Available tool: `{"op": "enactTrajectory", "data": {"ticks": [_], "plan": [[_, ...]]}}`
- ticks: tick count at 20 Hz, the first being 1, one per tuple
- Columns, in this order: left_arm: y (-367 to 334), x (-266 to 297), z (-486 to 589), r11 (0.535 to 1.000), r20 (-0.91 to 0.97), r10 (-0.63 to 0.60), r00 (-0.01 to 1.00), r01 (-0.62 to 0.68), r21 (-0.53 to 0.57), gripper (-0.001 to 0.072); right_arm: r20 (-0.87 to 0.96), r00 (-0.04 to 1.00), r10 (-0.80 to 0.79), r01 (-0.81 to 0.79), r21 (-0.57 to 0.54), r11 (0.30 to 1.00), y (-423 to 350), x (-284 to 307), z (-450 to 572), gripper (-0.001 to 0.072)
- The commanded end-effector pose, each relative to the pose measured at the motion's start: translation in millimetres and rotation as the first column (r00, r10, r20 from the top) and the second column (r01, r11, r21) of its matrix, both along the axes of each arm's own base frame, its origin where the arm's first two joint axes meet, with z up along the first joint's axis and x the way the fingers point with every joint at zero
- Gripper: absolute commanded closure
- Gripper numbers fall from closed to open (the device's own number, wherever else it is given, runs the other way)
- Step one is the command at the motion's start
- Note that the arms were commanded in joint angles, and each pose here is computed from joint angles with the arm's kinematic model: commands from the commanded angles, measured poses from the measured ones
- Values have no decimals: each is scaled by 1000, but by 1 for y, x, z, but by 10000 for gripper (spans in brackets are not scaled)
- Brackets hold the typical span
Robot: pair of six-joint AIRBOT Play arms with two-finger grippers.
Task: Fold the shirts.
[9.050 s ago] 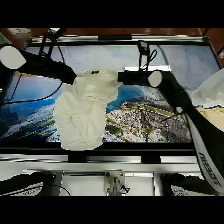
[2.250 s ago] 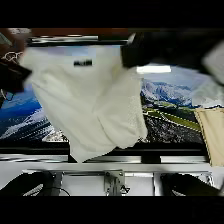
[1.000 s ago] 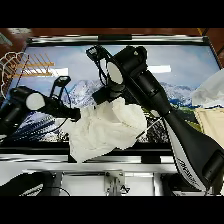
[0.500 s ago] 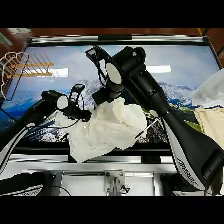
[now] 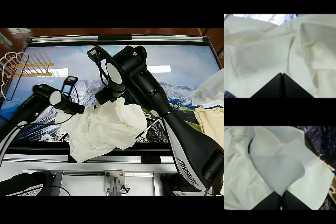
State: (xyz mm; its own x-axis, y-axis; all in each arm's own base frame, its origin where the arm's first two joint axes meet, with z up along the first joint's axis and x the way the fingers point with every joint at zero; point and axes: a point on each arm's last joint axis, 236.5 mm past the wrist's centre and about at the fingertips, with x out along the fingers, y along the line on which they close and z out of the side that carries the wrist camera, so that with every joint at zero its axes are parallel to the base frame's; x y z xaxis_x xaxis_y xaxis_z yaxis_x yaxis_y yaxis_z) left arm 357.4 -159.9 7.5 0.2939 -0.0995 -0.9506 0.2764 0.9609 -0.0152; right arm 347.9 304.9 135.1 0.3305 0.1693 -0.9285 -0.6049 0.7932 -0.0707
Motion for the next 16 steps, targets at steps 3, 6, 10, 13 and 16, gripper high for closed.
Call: {"op": "enactTrajectory", "data": {"ticks": [3, 6, 10, 13, 16], "plan": [[-27, -4, 38, 988, 39, 11, 999, -5, -157, 297, 27, 1000, -4, 4, -10, 1000, -3, 6, 2, 603], [-57, -2, -4, 978, -58, 8, 998, -20, -209, 205, 21, 1000, -6, 6, -15, 1000, -4, 5, 1, 602], [-56, -3, -49, 984, -160, 41, 986, -68, -164, 205, -8, 1000, -20, 19, -51, 999, -15, 0, -2, 603], [-54, -5, -65, 989, -190, 44, 981, -70, -133, 297, -3, 999, -41, 41, -49, 998, -20, 6, -1, 602], [-25, 6, -70, 998, -139, 65, 988, -67, -9, 527, -2, 999, -54, 54, -46, 997, -24, 9, -1, 602]]}}
